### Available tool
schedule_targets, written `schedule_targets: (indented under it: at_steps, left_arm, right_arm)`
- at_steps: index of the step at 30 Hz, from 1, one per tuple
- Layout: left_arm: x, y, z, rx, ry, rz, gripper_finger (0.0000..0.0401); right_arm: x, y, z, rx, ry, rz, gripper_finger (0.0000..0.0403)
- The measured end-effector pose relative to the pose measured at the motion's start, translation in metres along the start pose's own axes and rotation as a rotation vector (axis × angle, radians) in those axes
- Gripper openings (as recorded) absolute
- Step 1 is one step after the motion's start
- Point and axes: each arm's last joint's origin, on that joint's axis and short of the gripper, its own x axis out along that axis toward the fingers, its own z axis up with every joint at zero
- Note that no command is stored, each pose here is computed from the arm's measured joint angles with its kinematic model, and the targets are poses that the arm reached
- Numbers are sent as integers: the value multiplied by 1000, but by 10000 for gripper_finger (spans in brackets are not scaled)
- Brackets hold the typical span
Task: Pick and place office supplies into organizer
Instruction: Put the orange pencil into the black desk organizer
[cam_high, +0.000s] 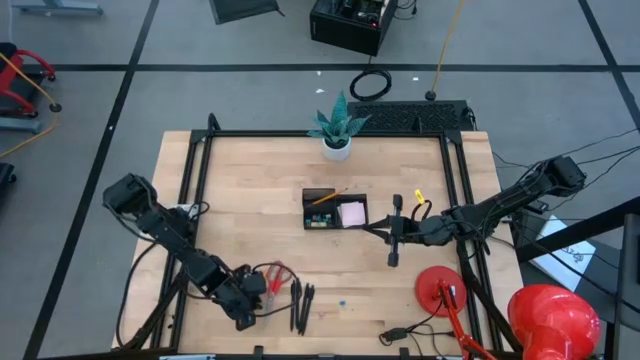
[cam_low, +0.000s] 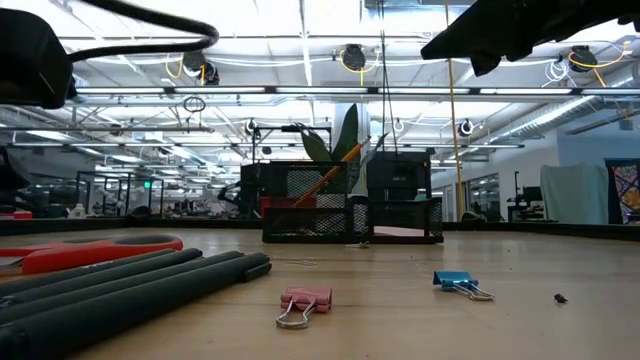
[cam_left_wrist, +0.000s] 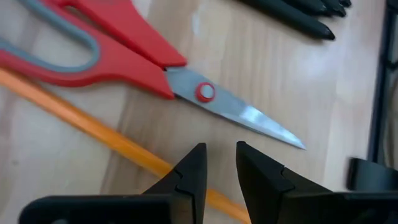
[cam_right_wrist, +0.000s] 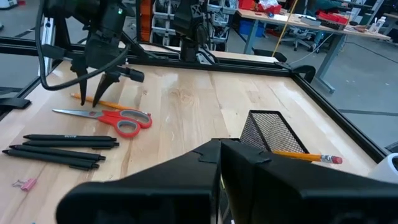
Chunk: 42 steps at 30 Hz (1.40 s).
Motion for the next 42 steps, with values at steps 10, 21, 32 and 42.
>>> schedule_targets:
  at_steps: [10, 21, 32, 42]
  left_arm:
    - [-2, 9, -4, -49, 21, 121, 90]
    - [-3, 15, -7, -58, 66, 178, 90]
    - [-10, 23, -11, -134, 110, 257, 90]
    - [-24, 34, -14, -147, 110, 377, 90]
  right_arm:
    - [0, 0, 0, 2, -2, 0, 4]
    - [0, 0, 0, -2, -2, 1, 4]
    - [0, 0, 0, 1, -3, 2, 4]
    - [0, 0, 0, 0, -3, 1, 4]
